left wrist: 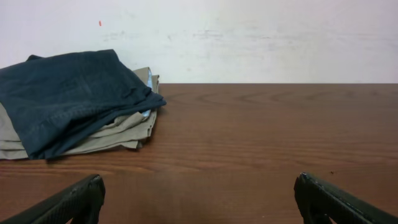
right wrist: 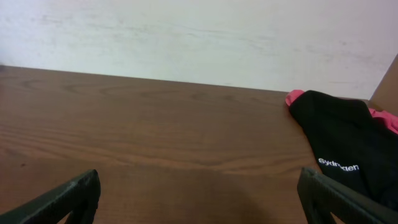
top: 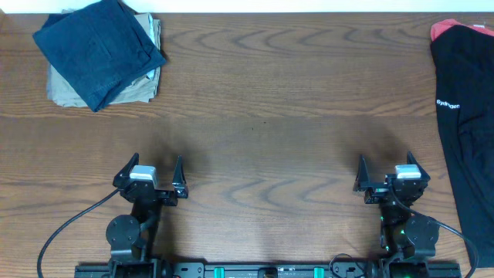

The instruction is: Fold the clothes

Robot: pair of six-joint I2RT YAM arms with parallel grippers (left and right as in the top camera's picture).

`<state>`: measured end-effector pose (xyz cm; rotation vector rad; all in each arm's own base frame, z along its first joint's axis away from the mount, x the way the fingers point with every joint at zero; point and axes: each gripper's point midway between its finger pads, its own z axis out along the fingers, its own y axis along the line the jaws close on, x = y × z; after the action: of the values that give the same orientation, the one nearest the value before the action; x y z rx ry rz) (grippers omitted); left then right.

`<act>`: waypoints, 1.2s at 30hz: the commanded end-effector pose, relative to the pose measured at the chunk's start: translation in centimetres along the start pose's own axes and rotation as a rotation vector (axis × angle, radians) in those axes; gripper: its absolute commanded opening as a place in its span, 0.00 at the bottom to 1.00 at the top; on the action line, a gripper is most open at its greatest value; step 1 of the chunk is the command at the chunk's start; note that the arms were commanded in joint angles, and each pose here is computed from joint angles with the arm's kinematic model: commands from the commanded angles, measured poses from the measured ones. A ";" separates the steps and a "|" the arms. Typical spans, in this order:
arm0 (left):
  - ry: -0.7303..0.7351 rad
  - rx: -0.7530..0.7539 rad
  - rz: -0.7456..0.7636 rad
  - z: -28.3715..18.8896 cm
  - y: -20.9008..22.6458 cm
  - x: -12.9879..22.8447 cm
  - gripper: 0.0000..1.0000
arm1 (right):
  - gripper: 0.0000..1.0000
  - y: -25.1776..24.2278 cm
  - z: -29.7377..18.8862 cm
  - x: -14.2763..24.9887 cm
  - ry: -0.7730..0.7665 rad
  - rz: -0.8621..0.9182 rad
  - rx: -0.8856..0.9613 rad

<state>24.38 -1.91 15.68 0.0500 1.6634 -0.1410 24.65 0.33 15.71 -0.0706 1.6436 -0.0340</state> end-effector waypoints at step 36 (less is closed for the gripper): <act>0.042 0.007 -0.019 0.1 0.0 1.5 0.98 | 0.99 0.0 0.0 0.0 -0.001 -0.013 -0.003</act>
<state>24.38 -1.91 15.68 0.0500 1.6634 -0.1410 24.65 0.33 15.71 -0.0706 1.6436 -0.0340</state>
